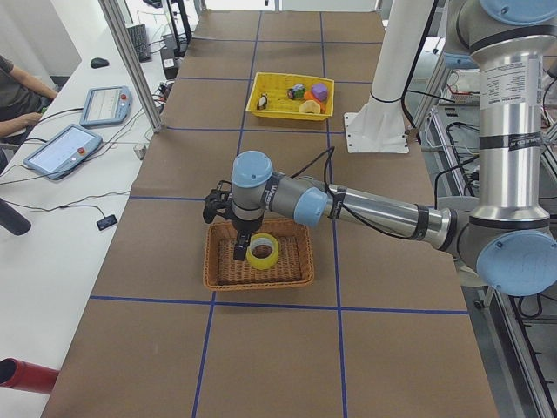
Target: Move tape to another basket
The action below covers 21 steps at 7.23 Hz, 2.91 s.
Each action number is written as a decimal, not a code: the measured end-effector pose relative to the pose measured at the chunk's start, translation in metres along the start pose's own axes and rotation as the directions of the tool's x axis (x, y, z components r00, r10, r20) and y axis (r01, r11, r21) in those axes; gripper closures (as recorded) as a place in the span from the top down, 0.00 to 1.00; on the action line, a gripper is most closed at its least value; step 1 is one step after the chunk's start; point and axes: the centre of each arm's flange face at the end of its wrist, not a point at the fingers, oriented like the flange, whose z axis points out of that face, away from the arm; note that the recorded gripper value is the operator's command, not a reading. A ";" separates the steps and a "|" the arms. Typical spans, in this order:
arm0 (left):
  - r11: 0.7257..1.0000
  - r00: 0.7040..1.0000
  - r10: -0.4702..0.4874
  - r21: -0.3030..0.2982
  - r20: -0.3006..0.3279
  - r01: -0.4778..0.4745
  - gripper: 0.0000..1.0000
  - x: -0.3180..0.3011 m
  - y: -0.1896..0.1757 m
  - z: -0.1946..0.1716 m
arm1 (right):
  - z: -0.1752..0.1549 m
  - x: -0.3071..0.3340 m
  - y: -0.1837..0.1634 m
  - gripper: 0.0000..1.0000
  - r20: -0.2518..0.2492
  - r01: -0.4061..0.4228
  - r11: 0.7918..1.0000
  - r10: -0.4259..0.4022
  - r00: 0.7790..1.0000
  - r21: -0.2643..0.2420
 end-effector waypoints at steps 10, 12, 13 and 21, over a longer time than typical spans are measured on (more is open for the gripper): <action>1.000 1.000 -0.024 -0.003 -0.014 0.024 0.98 -0.005 -0.011 0.007 | 0.010 0.007 -0.006 1.00 -0.011 -0.030 0.998 0.030 0.999 -0.048; 1.000 1.000 -0.015 -0.001 -0.016 0.015 0.98 -0.004 -0.013 0.007 | 0.003 0.000 -0.005 1.00 -0.010 -0.018 0.999 0.018 1.000 -0.034; 1.000 1.000 -0.012 0.000 -0.017 0.012 0.98 -0.003 -0.014 0.007 | 0.001 -0.001 -0.003 1.00 -0.010 -0.015 0.999 0.015 1.000 -0.031; 1.000 0.999 -0.001 0.004 -0.037 0.001 0.98 0.005 -0.011 0.001 | -0.014 -0.023 0.005 1.00 -0.007 0.028 1.000 -0.028 1.000 -0.001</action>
